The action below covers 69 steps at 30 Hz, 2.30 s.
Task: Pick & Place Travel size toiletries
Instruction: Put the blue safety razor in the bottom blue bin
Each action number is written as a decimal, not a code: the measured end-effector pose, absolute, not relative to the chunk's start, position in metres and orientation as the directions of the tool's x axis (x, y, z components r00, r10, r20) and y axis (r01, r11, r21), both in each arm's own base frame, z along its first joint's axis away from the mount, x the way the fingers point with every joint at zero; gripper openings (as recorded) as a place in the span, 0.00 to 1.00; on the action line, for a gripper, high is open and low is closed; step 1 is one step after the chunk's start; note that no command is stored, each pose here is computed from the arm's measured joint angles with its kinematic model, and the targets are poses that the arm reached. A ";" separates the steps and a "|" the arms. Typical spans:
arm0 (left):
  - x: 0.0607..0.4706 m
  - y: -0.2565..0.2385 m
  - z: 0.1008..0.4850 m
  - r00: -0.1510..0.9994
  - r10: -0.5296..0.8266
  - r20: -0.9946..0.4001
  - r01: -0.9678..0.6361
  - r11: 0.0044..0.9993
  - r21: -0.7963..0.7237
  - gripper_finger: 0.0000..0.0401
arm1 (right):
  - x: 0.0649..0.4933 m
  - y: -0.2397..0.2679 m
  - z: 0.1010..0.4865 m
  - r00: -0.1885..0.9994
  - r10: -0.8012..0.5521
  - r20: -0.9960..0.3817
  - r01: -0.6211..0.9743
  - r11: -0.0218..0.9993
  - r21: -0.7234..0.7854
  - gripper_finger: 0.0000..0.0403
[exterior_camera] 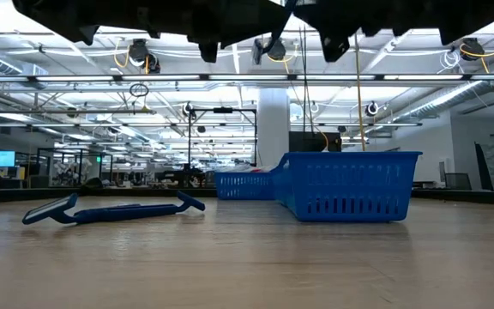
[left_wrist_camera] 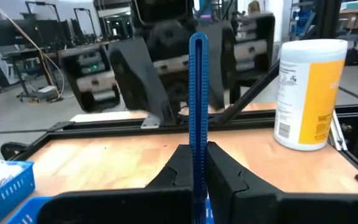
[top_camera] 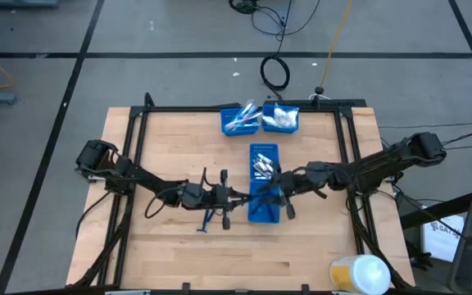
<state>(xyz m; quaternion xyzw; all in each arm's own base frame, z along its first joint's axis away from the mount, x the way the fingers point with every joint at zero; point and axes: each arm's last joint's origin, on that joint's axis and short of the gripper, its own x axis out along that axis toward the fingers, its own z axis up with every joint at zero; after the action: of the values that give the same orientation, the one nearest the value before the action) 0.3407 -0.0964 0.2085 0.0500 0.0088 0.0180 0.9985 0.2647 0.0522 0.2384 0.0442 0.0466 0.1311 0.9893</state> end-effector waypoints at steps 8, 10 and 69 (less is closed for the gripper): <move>0.341 -0.097 0.208 0.999 0.028 -0.017 -0.027 0.997 0.066 0.01 | 0.265 0.056 0.236 0.958 0.271 -0.091 -0.263 0.960 0.095 0.32; 0.341 -0.097 0.209 1.000 0.018 -0.017 -0.017 0.999 0.052 0.02 | 0.265 0.056 0.235 0.958 0.269 -0.095 -0.261 0.961 0.092 0.32; 0.350 -0.077 0.183 0.809 0.524 -0.265 -0.428 0.835 0.345 0.60 | 0.256 0.051 0.198 0.825 0.329 -0.460 -0.230 0.938 0.259 0.39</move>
<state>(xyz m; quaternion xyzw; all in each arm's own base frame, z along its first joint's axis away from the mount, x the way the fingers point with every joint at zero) 0.3499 -0.0770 0.1835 0.1356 0.1772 0.2530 0.9414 0.2565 0.0510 0.1979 0.0967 0.2569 0.1472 0.9503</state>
